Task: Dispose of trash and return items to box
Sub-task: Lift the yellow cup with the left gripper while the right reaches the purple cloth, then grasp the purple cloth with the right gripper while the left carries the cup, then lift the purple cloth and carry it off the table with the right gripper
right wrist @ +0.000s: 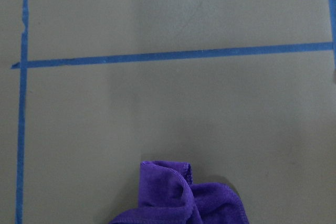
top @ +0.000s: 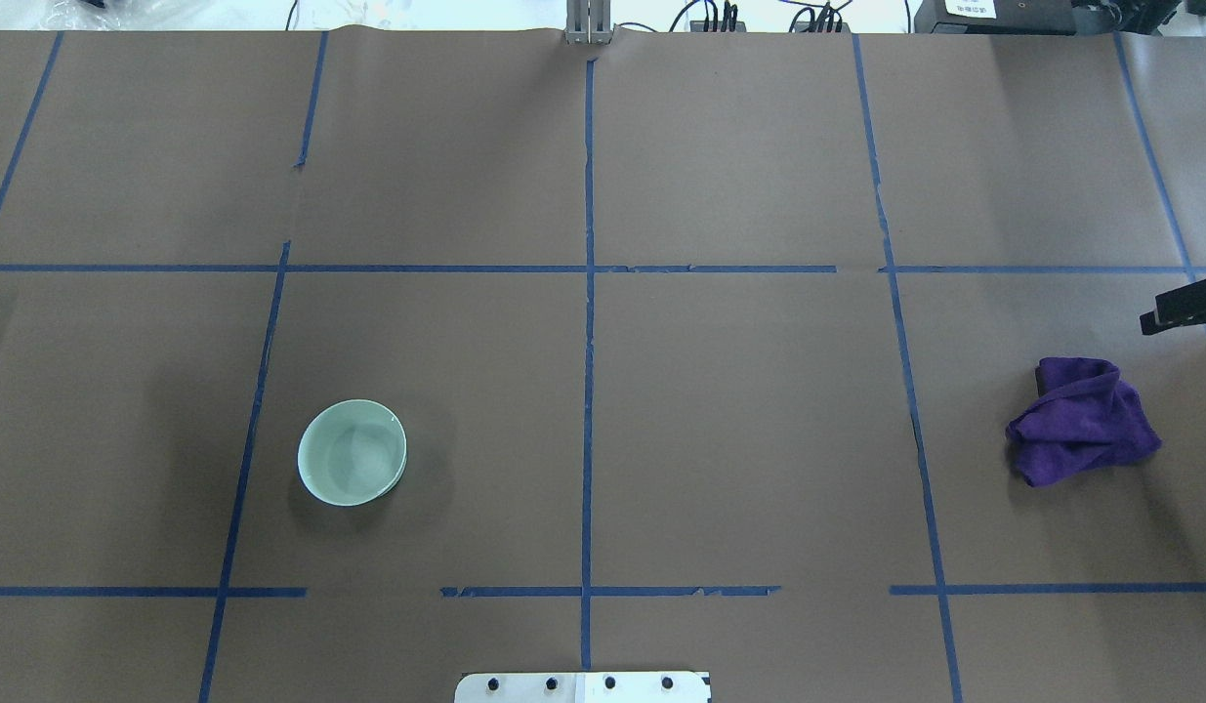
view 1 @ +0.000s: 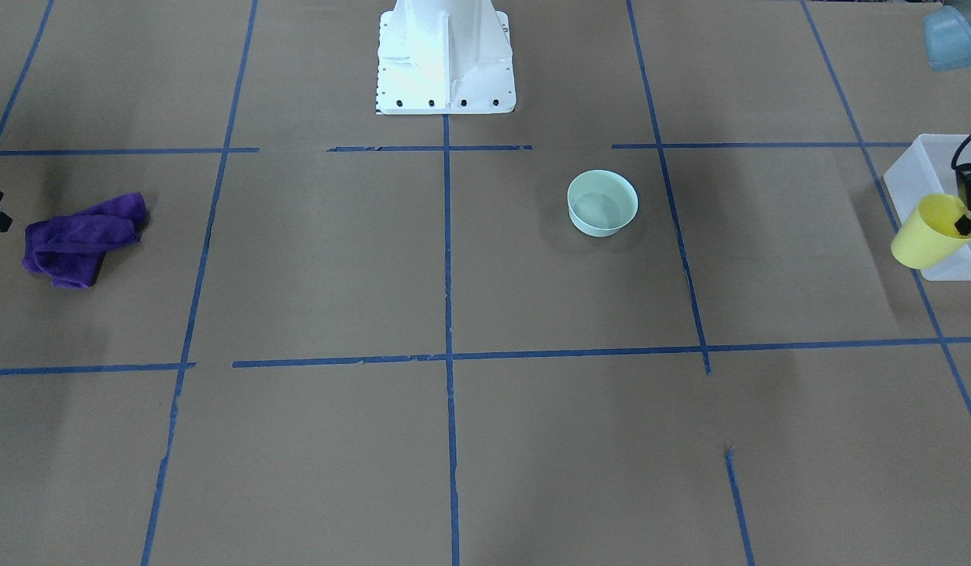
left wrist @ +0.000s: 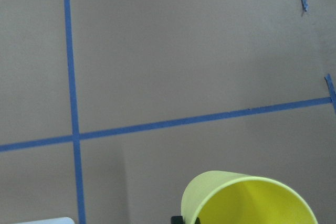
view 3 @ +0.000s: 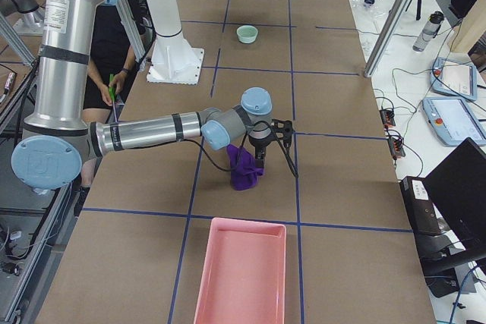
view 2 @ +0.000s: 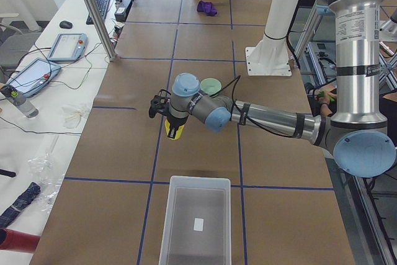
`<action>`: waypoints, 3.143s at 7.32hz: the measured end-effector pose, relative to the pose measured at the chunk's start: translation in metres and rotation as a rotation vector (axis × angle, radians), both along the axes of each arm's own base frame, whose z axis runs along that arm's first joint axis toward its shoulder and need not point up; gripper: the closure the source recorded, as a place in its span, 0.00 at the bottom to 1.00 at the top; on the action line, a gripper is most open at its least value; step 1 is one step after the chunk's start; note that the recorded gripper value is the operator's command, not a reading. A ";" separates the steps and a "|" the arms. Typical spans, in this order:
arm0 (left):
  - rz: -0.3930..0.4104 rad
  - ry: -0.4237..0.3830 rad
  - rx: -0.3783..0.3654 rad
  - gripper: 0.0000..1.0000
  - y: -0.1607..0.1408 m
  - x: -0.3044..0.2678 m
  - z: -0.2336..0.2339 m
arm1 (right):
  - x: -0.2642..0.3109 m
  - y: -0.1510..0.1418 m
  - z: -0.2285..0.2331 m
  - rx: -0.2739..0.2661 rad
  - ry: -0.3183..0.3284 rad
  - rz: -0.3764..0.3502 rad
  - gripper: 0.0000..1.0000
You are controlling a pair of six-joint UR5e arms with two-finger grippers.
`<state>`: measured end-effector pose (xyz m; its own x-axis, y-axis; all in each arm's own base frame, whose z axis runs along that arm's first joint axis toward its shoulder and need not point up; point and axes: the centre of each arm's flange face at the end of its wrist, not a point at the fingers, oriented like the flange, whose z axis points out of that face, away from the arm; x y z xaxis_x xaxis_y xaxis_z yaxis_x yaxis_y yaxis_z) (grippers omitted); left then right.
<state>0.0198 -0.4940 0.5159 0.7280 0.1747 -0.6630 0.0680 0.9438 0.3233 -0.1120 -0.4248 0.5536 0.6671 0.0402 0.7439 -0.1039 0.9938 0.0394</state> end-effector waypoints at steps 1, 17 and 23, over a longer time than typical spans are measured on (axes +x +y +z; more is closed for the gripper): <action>0.005 -0.033 0.023 1.00 -0.008 -0.024 -0.002 | -0.018 0.006 0.017 0.000 0.024 -0.028 0.00; 0.000 -0.231 -0.084 1.00 0.014 -0.156 0.156 | -0.054 -0.006 -0.023 0.000 0.000 -0.086 1.00; 0.083 0.022 -0.217 1.00 0.084 -0.090 0.208 | 0.018 -0.025 -0.165 -0.046 0.030 0.050 1.00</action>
<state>-0.0707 -0.4103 0.7244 0.7019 0.0846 -0.7072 -0.0079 0.9938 0.1110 -0.0940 -0.4502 0.3883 0.6851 0.1079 0.7204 -0.1533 0.9882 -0.0022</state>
